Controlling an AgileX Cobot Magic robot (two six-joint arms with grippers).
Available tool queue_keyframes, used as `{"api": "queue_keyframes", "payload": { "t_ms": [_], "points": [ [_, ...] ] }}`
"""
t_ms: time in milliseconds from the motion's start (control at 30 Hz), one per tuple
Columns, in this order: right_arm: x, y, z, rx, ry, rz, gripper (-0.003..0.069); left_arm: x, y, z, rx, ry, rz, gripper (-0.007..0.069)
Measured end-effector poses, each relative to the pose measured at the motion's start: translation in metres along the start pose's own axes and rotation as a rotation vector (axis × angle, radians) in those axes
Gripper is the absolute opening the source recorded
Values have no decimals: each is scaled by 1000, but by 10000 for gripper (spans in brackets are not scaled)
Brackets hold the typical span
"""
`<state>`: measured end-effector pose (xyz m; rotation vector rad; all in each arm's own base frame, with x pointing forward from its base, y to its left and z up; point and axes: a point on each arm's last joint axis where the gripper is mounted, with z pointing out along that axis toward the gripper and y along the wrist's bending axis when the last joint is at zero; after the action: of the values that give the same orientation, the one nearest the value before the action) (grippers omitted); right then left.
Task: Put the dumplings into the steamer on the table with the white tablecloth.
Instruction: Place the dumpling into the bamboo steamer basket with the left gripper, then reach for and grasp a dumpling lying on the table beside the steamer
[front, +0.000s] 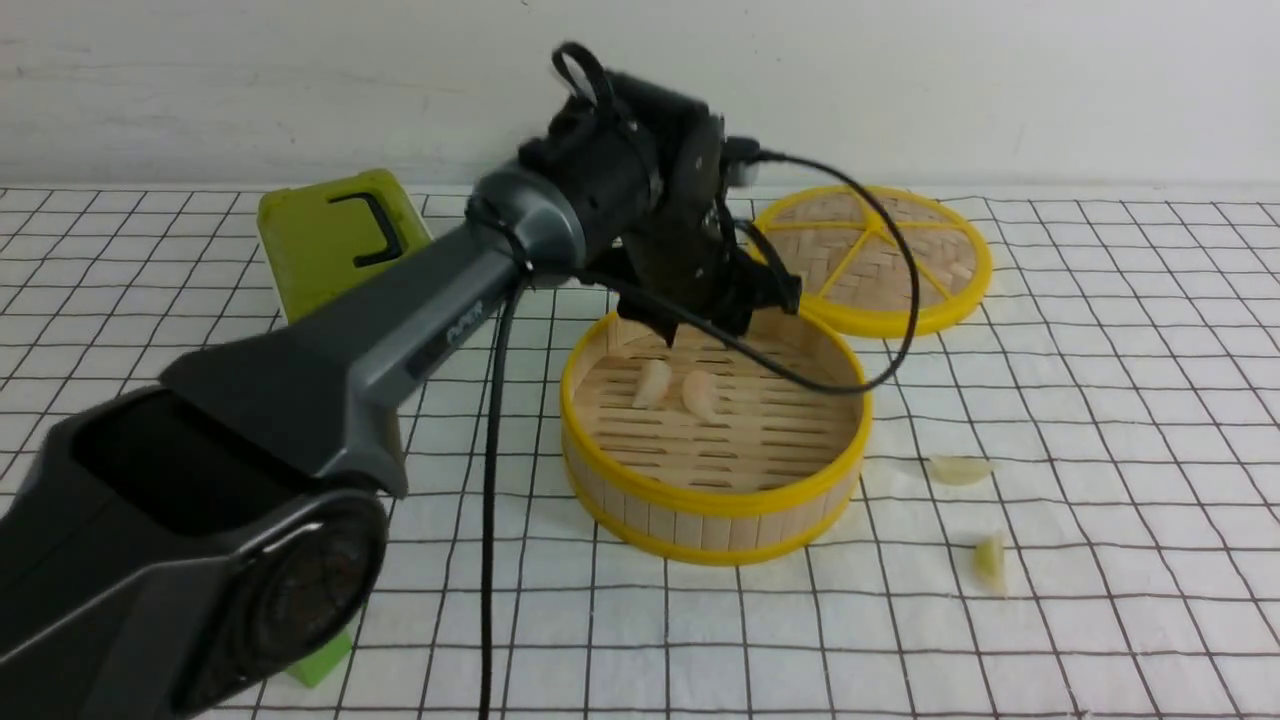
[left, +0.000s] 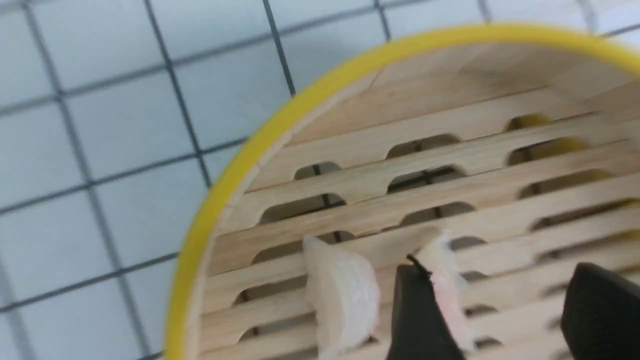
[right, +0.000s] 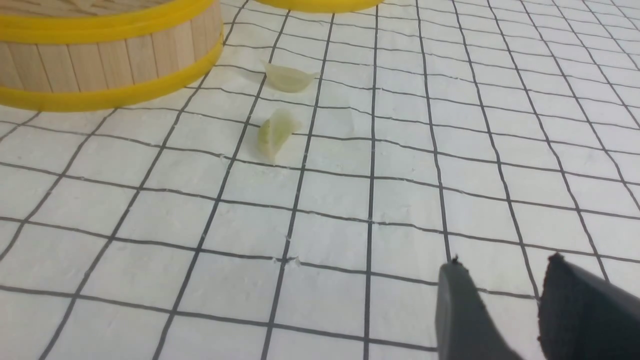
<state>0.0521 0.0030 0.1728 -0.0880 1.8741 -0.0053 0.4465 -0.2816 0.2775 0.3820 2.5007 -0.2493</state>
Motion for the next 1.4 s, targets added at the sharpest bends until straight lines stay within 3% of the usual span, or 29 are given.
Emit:
{"api": "queue_keyframes", "payload": {
  "t_ms": [67, 233, 267, 333, 567, 833, 1033, 1200, 1400],
  "points": [
    [0, 0, 0, 0, 0, 0, 240, -13, 0, -44, 9, -46, 45, 354],
    [0, 0, 0, 0, 0, 0, 240, -34, 7, -202, 40, -304, 156, 146],
    [0, 0, 0, 0, 0, 0, 240, -34, 8, -208, 40, -316, 158, 137],
    [0, 0, 0, 0, 0, 0, 240, -29, 21, -285, 43, -461, 161, 8],
    [0, 0, 0, 0, 0, 0, 240, 3, 54, -380, 3, -596, 108, -13],
    [0, 0, 0, 0, 0, 0, 240, 99, 70, -440, 40, -613, 111, -13],
    [0, 0, 0, 0, 0, 0, 240, 190, 83, -424, 89, -685, 92, -13],
    [0, 0, 0, 0, 0, 0, 240, 269, 93, -343, 133, -669, 62, -13],
    [0, 0, 0, 0, 0, 0, 240, 323, 101, -277, 129, -559, 48, -13]
  ]
}}
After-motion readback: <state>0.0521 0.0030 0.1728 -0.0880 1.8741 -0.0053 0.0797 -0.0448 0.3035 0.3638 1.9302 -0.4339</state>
